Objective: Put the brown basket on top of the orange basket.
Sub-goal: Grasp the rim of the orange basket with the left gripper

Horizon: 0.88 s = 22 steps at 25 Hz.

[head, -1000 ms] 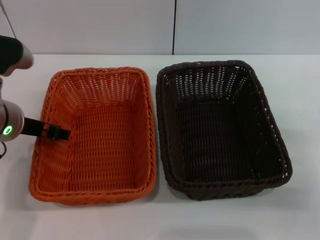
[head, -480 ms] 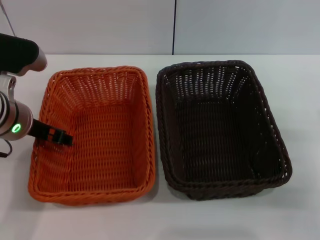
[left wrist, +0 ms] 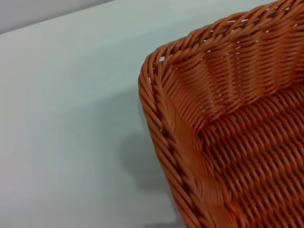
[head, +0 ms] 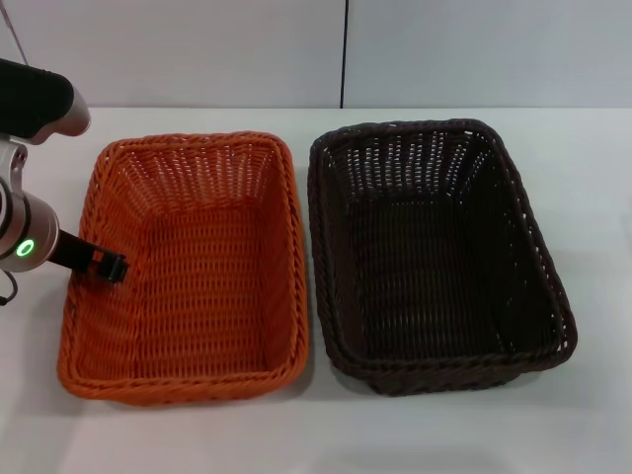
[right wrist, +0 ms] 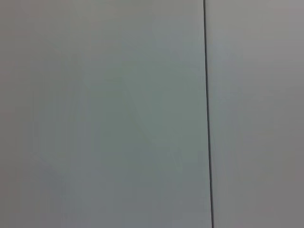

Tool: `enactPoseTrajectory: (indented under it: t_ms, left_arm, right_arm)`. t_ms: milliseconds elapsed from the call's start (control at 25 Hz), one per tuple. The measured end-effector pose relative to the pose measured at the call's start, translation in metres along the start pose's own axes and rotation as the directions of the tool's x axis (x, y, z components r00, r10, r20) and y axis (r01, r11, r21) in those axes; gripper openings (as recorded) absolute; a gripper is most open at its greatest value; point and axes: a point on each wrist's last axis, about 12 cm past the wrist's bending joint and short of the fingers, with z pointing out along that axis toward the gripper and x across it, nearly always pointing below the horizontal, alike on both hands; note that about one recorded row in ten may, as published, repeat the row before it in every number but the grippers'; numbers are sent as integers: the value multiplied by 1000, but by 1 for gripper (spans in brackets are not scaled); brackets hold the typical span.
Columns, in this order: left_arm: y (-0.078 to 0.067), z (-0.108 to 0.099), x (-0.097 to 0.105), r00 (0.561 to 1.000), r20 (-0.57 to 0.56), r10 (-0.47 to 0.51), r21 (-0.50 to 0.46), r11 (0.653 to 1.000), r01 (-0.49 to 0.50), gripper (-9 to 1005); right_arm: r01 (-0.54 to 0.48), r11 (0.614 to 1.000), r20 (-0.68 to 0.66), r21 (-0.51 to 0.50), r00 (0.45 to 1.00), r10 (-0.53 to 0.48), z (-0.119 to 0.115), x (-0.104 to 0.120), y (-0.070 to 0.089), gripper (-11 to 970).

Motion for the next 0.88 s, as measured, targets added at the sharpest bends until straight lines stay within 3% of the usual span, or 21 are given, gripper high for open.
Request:
enactPoseTrajectory:
  t_ms: [160,560,880]
  left_arm:
    - [1,0,-1,1000,4,9,-1,1000,-9,395]
    - [8,-2,-3,1000,18,18,-9,1000,-18,336]
    - [27,-17,-12,984,90,154,-40,988,-151,327]
  right_arm:
    - [1,1000,0,0,1000,-1,0,0,0,701]
    - [0,1000,3,-3,1000,0,1,0,1,702]
    - [-8,1000,9,-4,1000,8,3,-2,3,701]
